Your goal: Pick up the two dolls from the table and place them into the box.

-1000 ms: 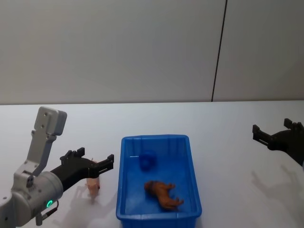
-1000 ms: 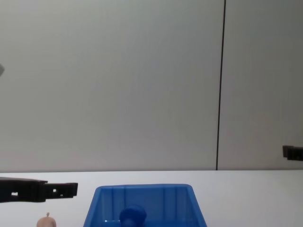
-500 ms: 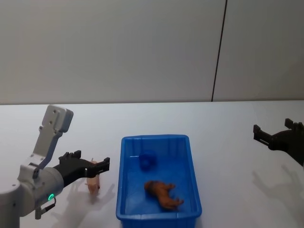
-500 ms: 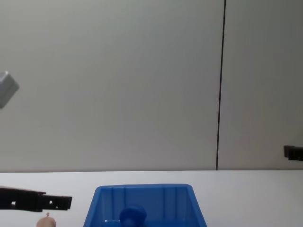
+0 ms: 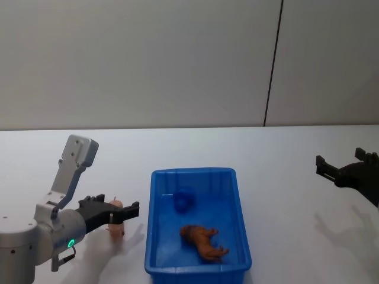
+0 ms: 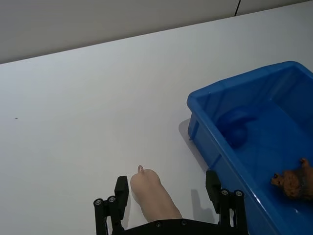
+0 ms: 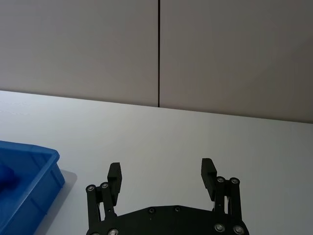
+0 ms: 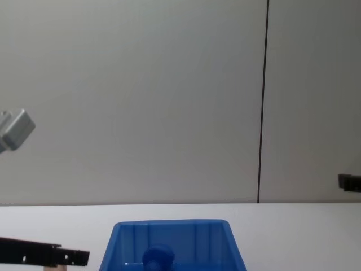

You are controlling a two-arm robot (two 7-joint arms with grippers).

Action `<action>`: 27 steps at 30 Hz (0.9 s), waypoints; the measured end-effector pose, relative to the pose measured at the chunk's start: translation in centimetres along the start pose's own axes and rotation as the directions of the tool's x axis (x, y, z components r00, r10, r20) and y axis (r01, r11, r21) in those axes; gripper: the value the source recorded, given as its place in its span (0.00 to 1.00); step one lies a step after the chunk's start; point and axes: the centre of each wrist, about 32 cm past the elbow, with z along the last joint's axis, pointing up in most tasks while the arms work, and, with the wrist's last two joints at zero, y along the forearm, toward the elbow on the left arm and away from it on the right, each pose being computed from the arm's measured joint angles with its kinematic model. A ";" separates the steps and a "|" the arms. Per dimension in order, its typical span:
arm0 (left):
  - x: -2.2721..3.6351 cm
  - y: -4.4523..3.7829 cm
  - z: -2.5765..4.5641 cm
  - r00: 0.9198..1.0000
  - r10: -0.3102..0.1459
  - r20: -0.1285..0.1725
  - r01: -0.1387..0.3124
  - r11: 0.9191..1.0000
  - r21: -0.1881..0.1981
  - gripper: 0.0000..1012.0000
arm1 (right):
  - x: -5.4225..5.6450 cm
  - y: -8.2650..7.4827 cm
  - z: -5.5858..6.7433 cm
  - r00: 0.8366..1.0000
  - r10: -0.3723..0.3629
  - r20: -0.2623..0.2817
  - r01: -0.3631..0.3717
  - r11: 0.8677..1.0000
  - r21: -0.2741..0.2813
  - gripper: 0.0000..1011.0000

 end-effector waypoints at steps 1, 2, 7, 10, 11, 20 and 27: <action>0.08 -0.20 -0.15 1.000 0.002 -0.005 -0.002 1.000 0.009 0.99 | 0.0 0.0 0.0 1.000 0.000 0.000 0.000 1.000 0.000 0.99; 0.10 -0.27 -0.21 1.000 0.003 -0.006 -0.003 1.000 0.013 0.99 | 0.0 0.0 0.0 1.000 0.000 0.000 0.000 1.000 0.000 0.99; 0.26 -0.73 -0.68 1.000 0.009 -0.016 -0.008 0.999 0.039 0.99 | 0.0 0.0 0.0 1.000 0.000 0.000 0.000 1.000 0.000 0.99; 0.30 -0.90 -0.89 1.000 0.011 -0.020 -0.010 0.999 0.048 0.99 | 0.0 0.0 0.0 1.000 0.000 0.000 0.000 1.000 0.000 0.99; 0.32 -0.94 -0.96 1.000 0.011 -0.021 -0.010 0.999 0.051 0.99 | 0.0 0.0 0.0 1.000 0.000 0.000 0.000 1.000 0.000 0.99; 0.54 -1.59 -1.61 0.999 0.019 -0.038 -0.016 0.997 0.076 0.99 | 0.0 0.0 0.0 1.000 0.000 0.000 0.000 1.000 0.000 0.99; 0.74 -2.02 -1.89 0.999 0.018 -0.047 -0.014 0.996 0.085 0.98 | 0.0 0.0 0.0 1.000 0.000 0.000 0.000 1.000 0.000 0.99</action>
